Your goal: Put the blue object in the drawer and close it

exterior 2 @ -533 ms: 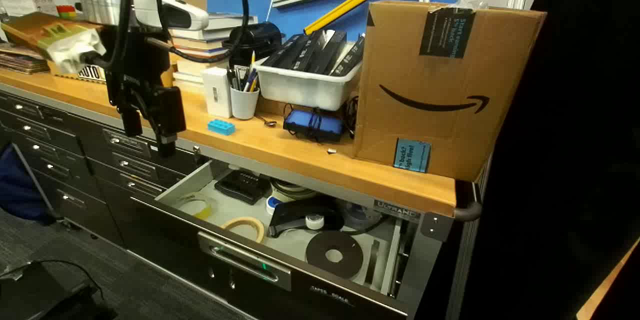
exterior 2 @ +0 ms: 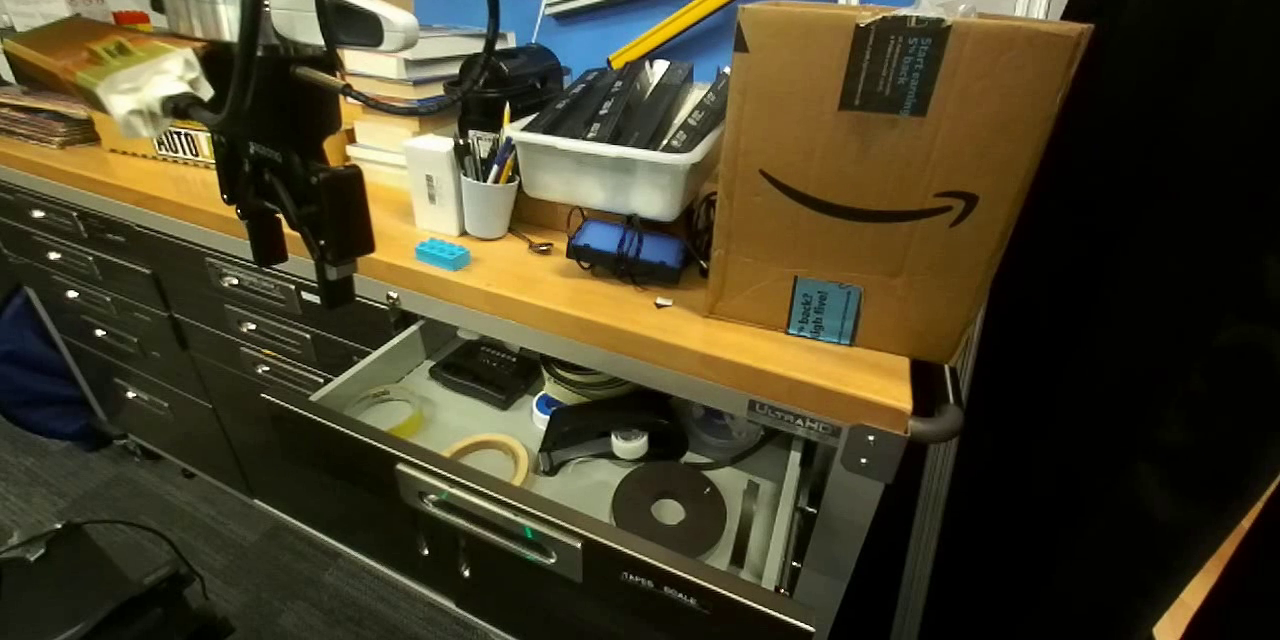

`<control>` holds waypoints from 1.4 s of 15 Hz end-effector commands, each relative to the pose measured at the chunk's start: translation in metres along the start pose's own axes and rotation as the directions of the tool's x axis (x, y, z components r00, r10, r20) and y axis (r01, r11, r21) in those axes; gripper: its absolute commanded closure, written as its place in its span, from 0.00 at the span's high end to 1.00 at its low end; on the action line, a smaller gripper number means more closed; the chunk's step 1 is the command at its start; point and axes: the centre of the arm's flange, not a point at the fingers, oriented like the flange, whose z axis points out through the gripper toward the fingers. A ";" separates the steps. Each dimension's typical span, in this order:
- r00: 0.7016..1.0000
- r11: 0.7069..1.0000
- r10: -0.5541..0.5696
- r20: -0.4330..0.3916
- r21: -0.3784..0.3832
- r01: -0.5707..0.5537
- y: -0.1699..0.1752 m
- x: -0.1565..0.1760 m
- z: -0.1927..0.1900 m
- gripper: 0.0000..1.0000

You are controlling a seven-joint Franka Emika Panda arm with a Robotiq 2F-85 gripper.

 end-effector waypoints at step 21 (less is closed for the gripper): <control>0.962 0.975 -0.222 -0.160 -0.055 0.216 -0.146 0.225 0.071 1.00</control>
